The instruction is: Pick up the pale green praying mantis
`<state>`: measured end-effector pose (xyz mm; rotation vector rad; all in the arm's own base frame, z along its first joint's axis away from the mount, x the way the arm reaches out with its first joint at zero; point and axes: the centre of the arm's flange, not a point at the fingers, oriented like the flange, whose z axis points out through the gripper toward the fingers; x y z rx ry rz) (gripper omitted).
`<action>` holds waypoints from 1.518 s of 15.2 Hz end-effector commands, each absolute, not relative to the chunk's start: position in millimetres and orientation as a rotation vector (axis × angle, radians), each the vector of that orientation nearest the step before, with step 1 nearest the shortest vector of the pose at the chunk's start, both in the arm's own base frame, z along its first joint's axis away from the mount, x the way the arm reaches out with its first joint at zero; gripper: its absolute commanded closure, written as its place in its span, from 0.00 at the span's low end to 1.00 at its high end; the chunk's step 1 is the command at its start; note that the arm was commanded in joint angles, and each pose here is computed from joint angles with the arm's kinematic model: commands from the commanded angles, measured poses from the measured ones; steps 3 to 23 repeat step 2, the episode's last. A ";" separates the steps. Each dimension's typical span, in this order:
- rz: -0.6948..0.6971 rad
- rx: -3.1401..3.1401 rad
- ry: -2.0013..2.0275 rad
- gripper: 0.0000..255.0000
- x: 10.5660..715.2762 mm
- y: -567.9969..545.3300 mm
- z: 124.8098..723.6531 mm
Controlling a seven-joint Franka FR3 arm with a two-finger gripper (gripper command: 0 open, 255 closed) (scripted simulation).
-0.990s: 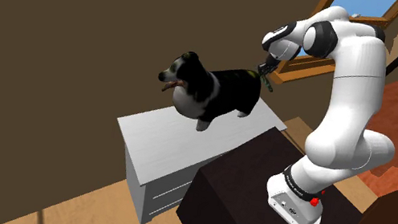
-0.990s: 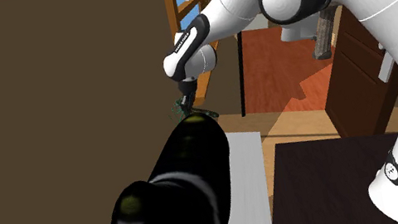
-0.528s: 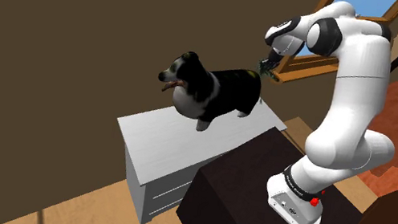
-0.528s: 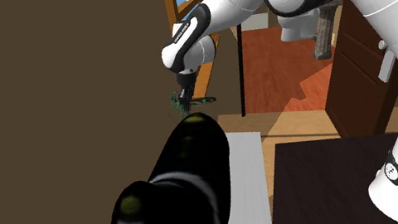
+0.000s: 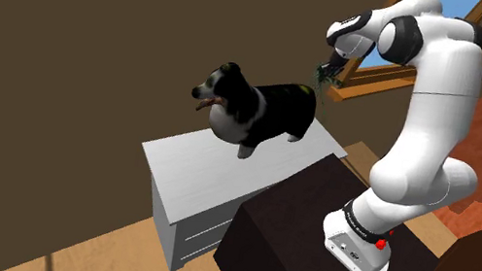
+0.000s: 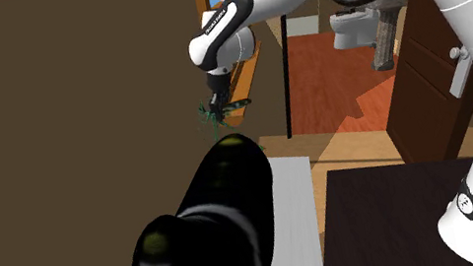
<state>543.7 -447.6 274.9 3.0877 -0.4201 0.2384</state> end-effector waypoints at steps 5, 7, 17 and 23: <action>0.239 3.087 -0.420 1.00 543.5 -447.9 281.9; 0.239 3.087 -0.420 1.00 543.5 -447.9 281.9; 0.239 3.087 -0.420 1.00 543.5 -447.9 281.9; 0.239 3.087 -0.420 1.00 543.5 -447.9 281.9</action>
